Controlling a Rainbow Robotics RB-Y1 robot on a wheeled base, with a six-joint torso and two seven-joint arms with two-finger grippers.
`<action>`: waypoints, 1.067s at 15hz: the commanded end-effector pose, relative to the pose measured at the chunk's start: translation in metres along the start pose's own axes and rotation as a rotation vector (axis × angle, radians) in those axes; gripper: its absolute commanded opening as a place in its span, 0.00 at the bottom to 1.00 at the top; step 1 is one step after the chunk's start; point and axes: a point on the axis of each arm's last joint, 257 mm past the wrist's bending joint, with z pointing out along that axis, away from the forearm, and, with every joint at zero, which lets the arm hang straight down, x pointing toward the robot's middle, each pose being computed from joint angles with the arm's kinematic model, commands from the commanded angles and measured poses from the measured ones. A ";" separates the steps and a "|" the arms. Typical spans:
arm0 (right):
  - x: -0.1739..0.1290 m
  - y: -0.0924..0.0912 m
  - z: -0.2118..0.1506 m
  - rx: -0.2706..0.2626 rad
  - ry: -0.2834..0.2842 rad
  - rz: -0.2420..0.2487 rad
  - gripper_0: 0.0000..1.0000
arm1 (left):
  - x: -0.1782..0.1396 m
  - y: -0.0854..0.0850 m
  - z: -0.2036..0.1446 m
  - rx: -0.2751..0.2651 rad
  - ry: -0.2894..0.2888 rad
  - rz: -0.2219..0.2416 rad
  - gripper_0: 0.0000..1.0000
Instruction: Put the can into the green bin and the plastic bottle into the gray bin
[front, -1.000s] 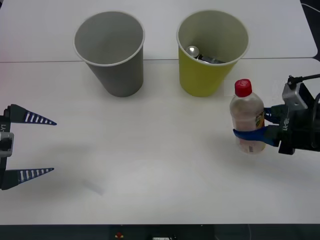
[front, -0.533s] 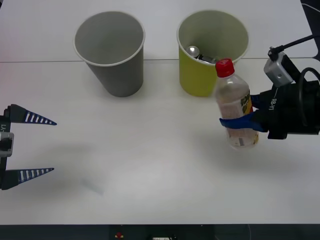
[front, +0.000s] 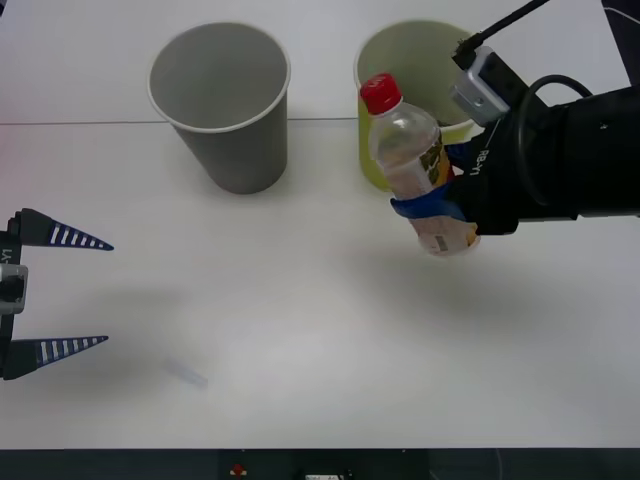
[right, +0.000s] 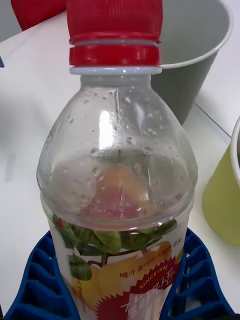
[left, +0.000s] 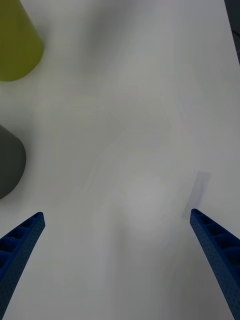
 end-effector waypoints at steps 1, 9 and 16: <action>-0.025 -0.006 0.011 -0.017 0.007 -0.046 0.00 | 0.000 0.000 0.000 0.000 0.000 0.000 1.00; -0.109 -0.035 0.062 -0.025 0.029 -0.096 0.00 | 0.000 0.000 0.000 0.000 0.000 0.000 1.00; -0.182 -0.051 0.111 0.001 0.048 -0.062 0.00 | 0.000 0.000 0.000 0.000 0.000 0.000 1.00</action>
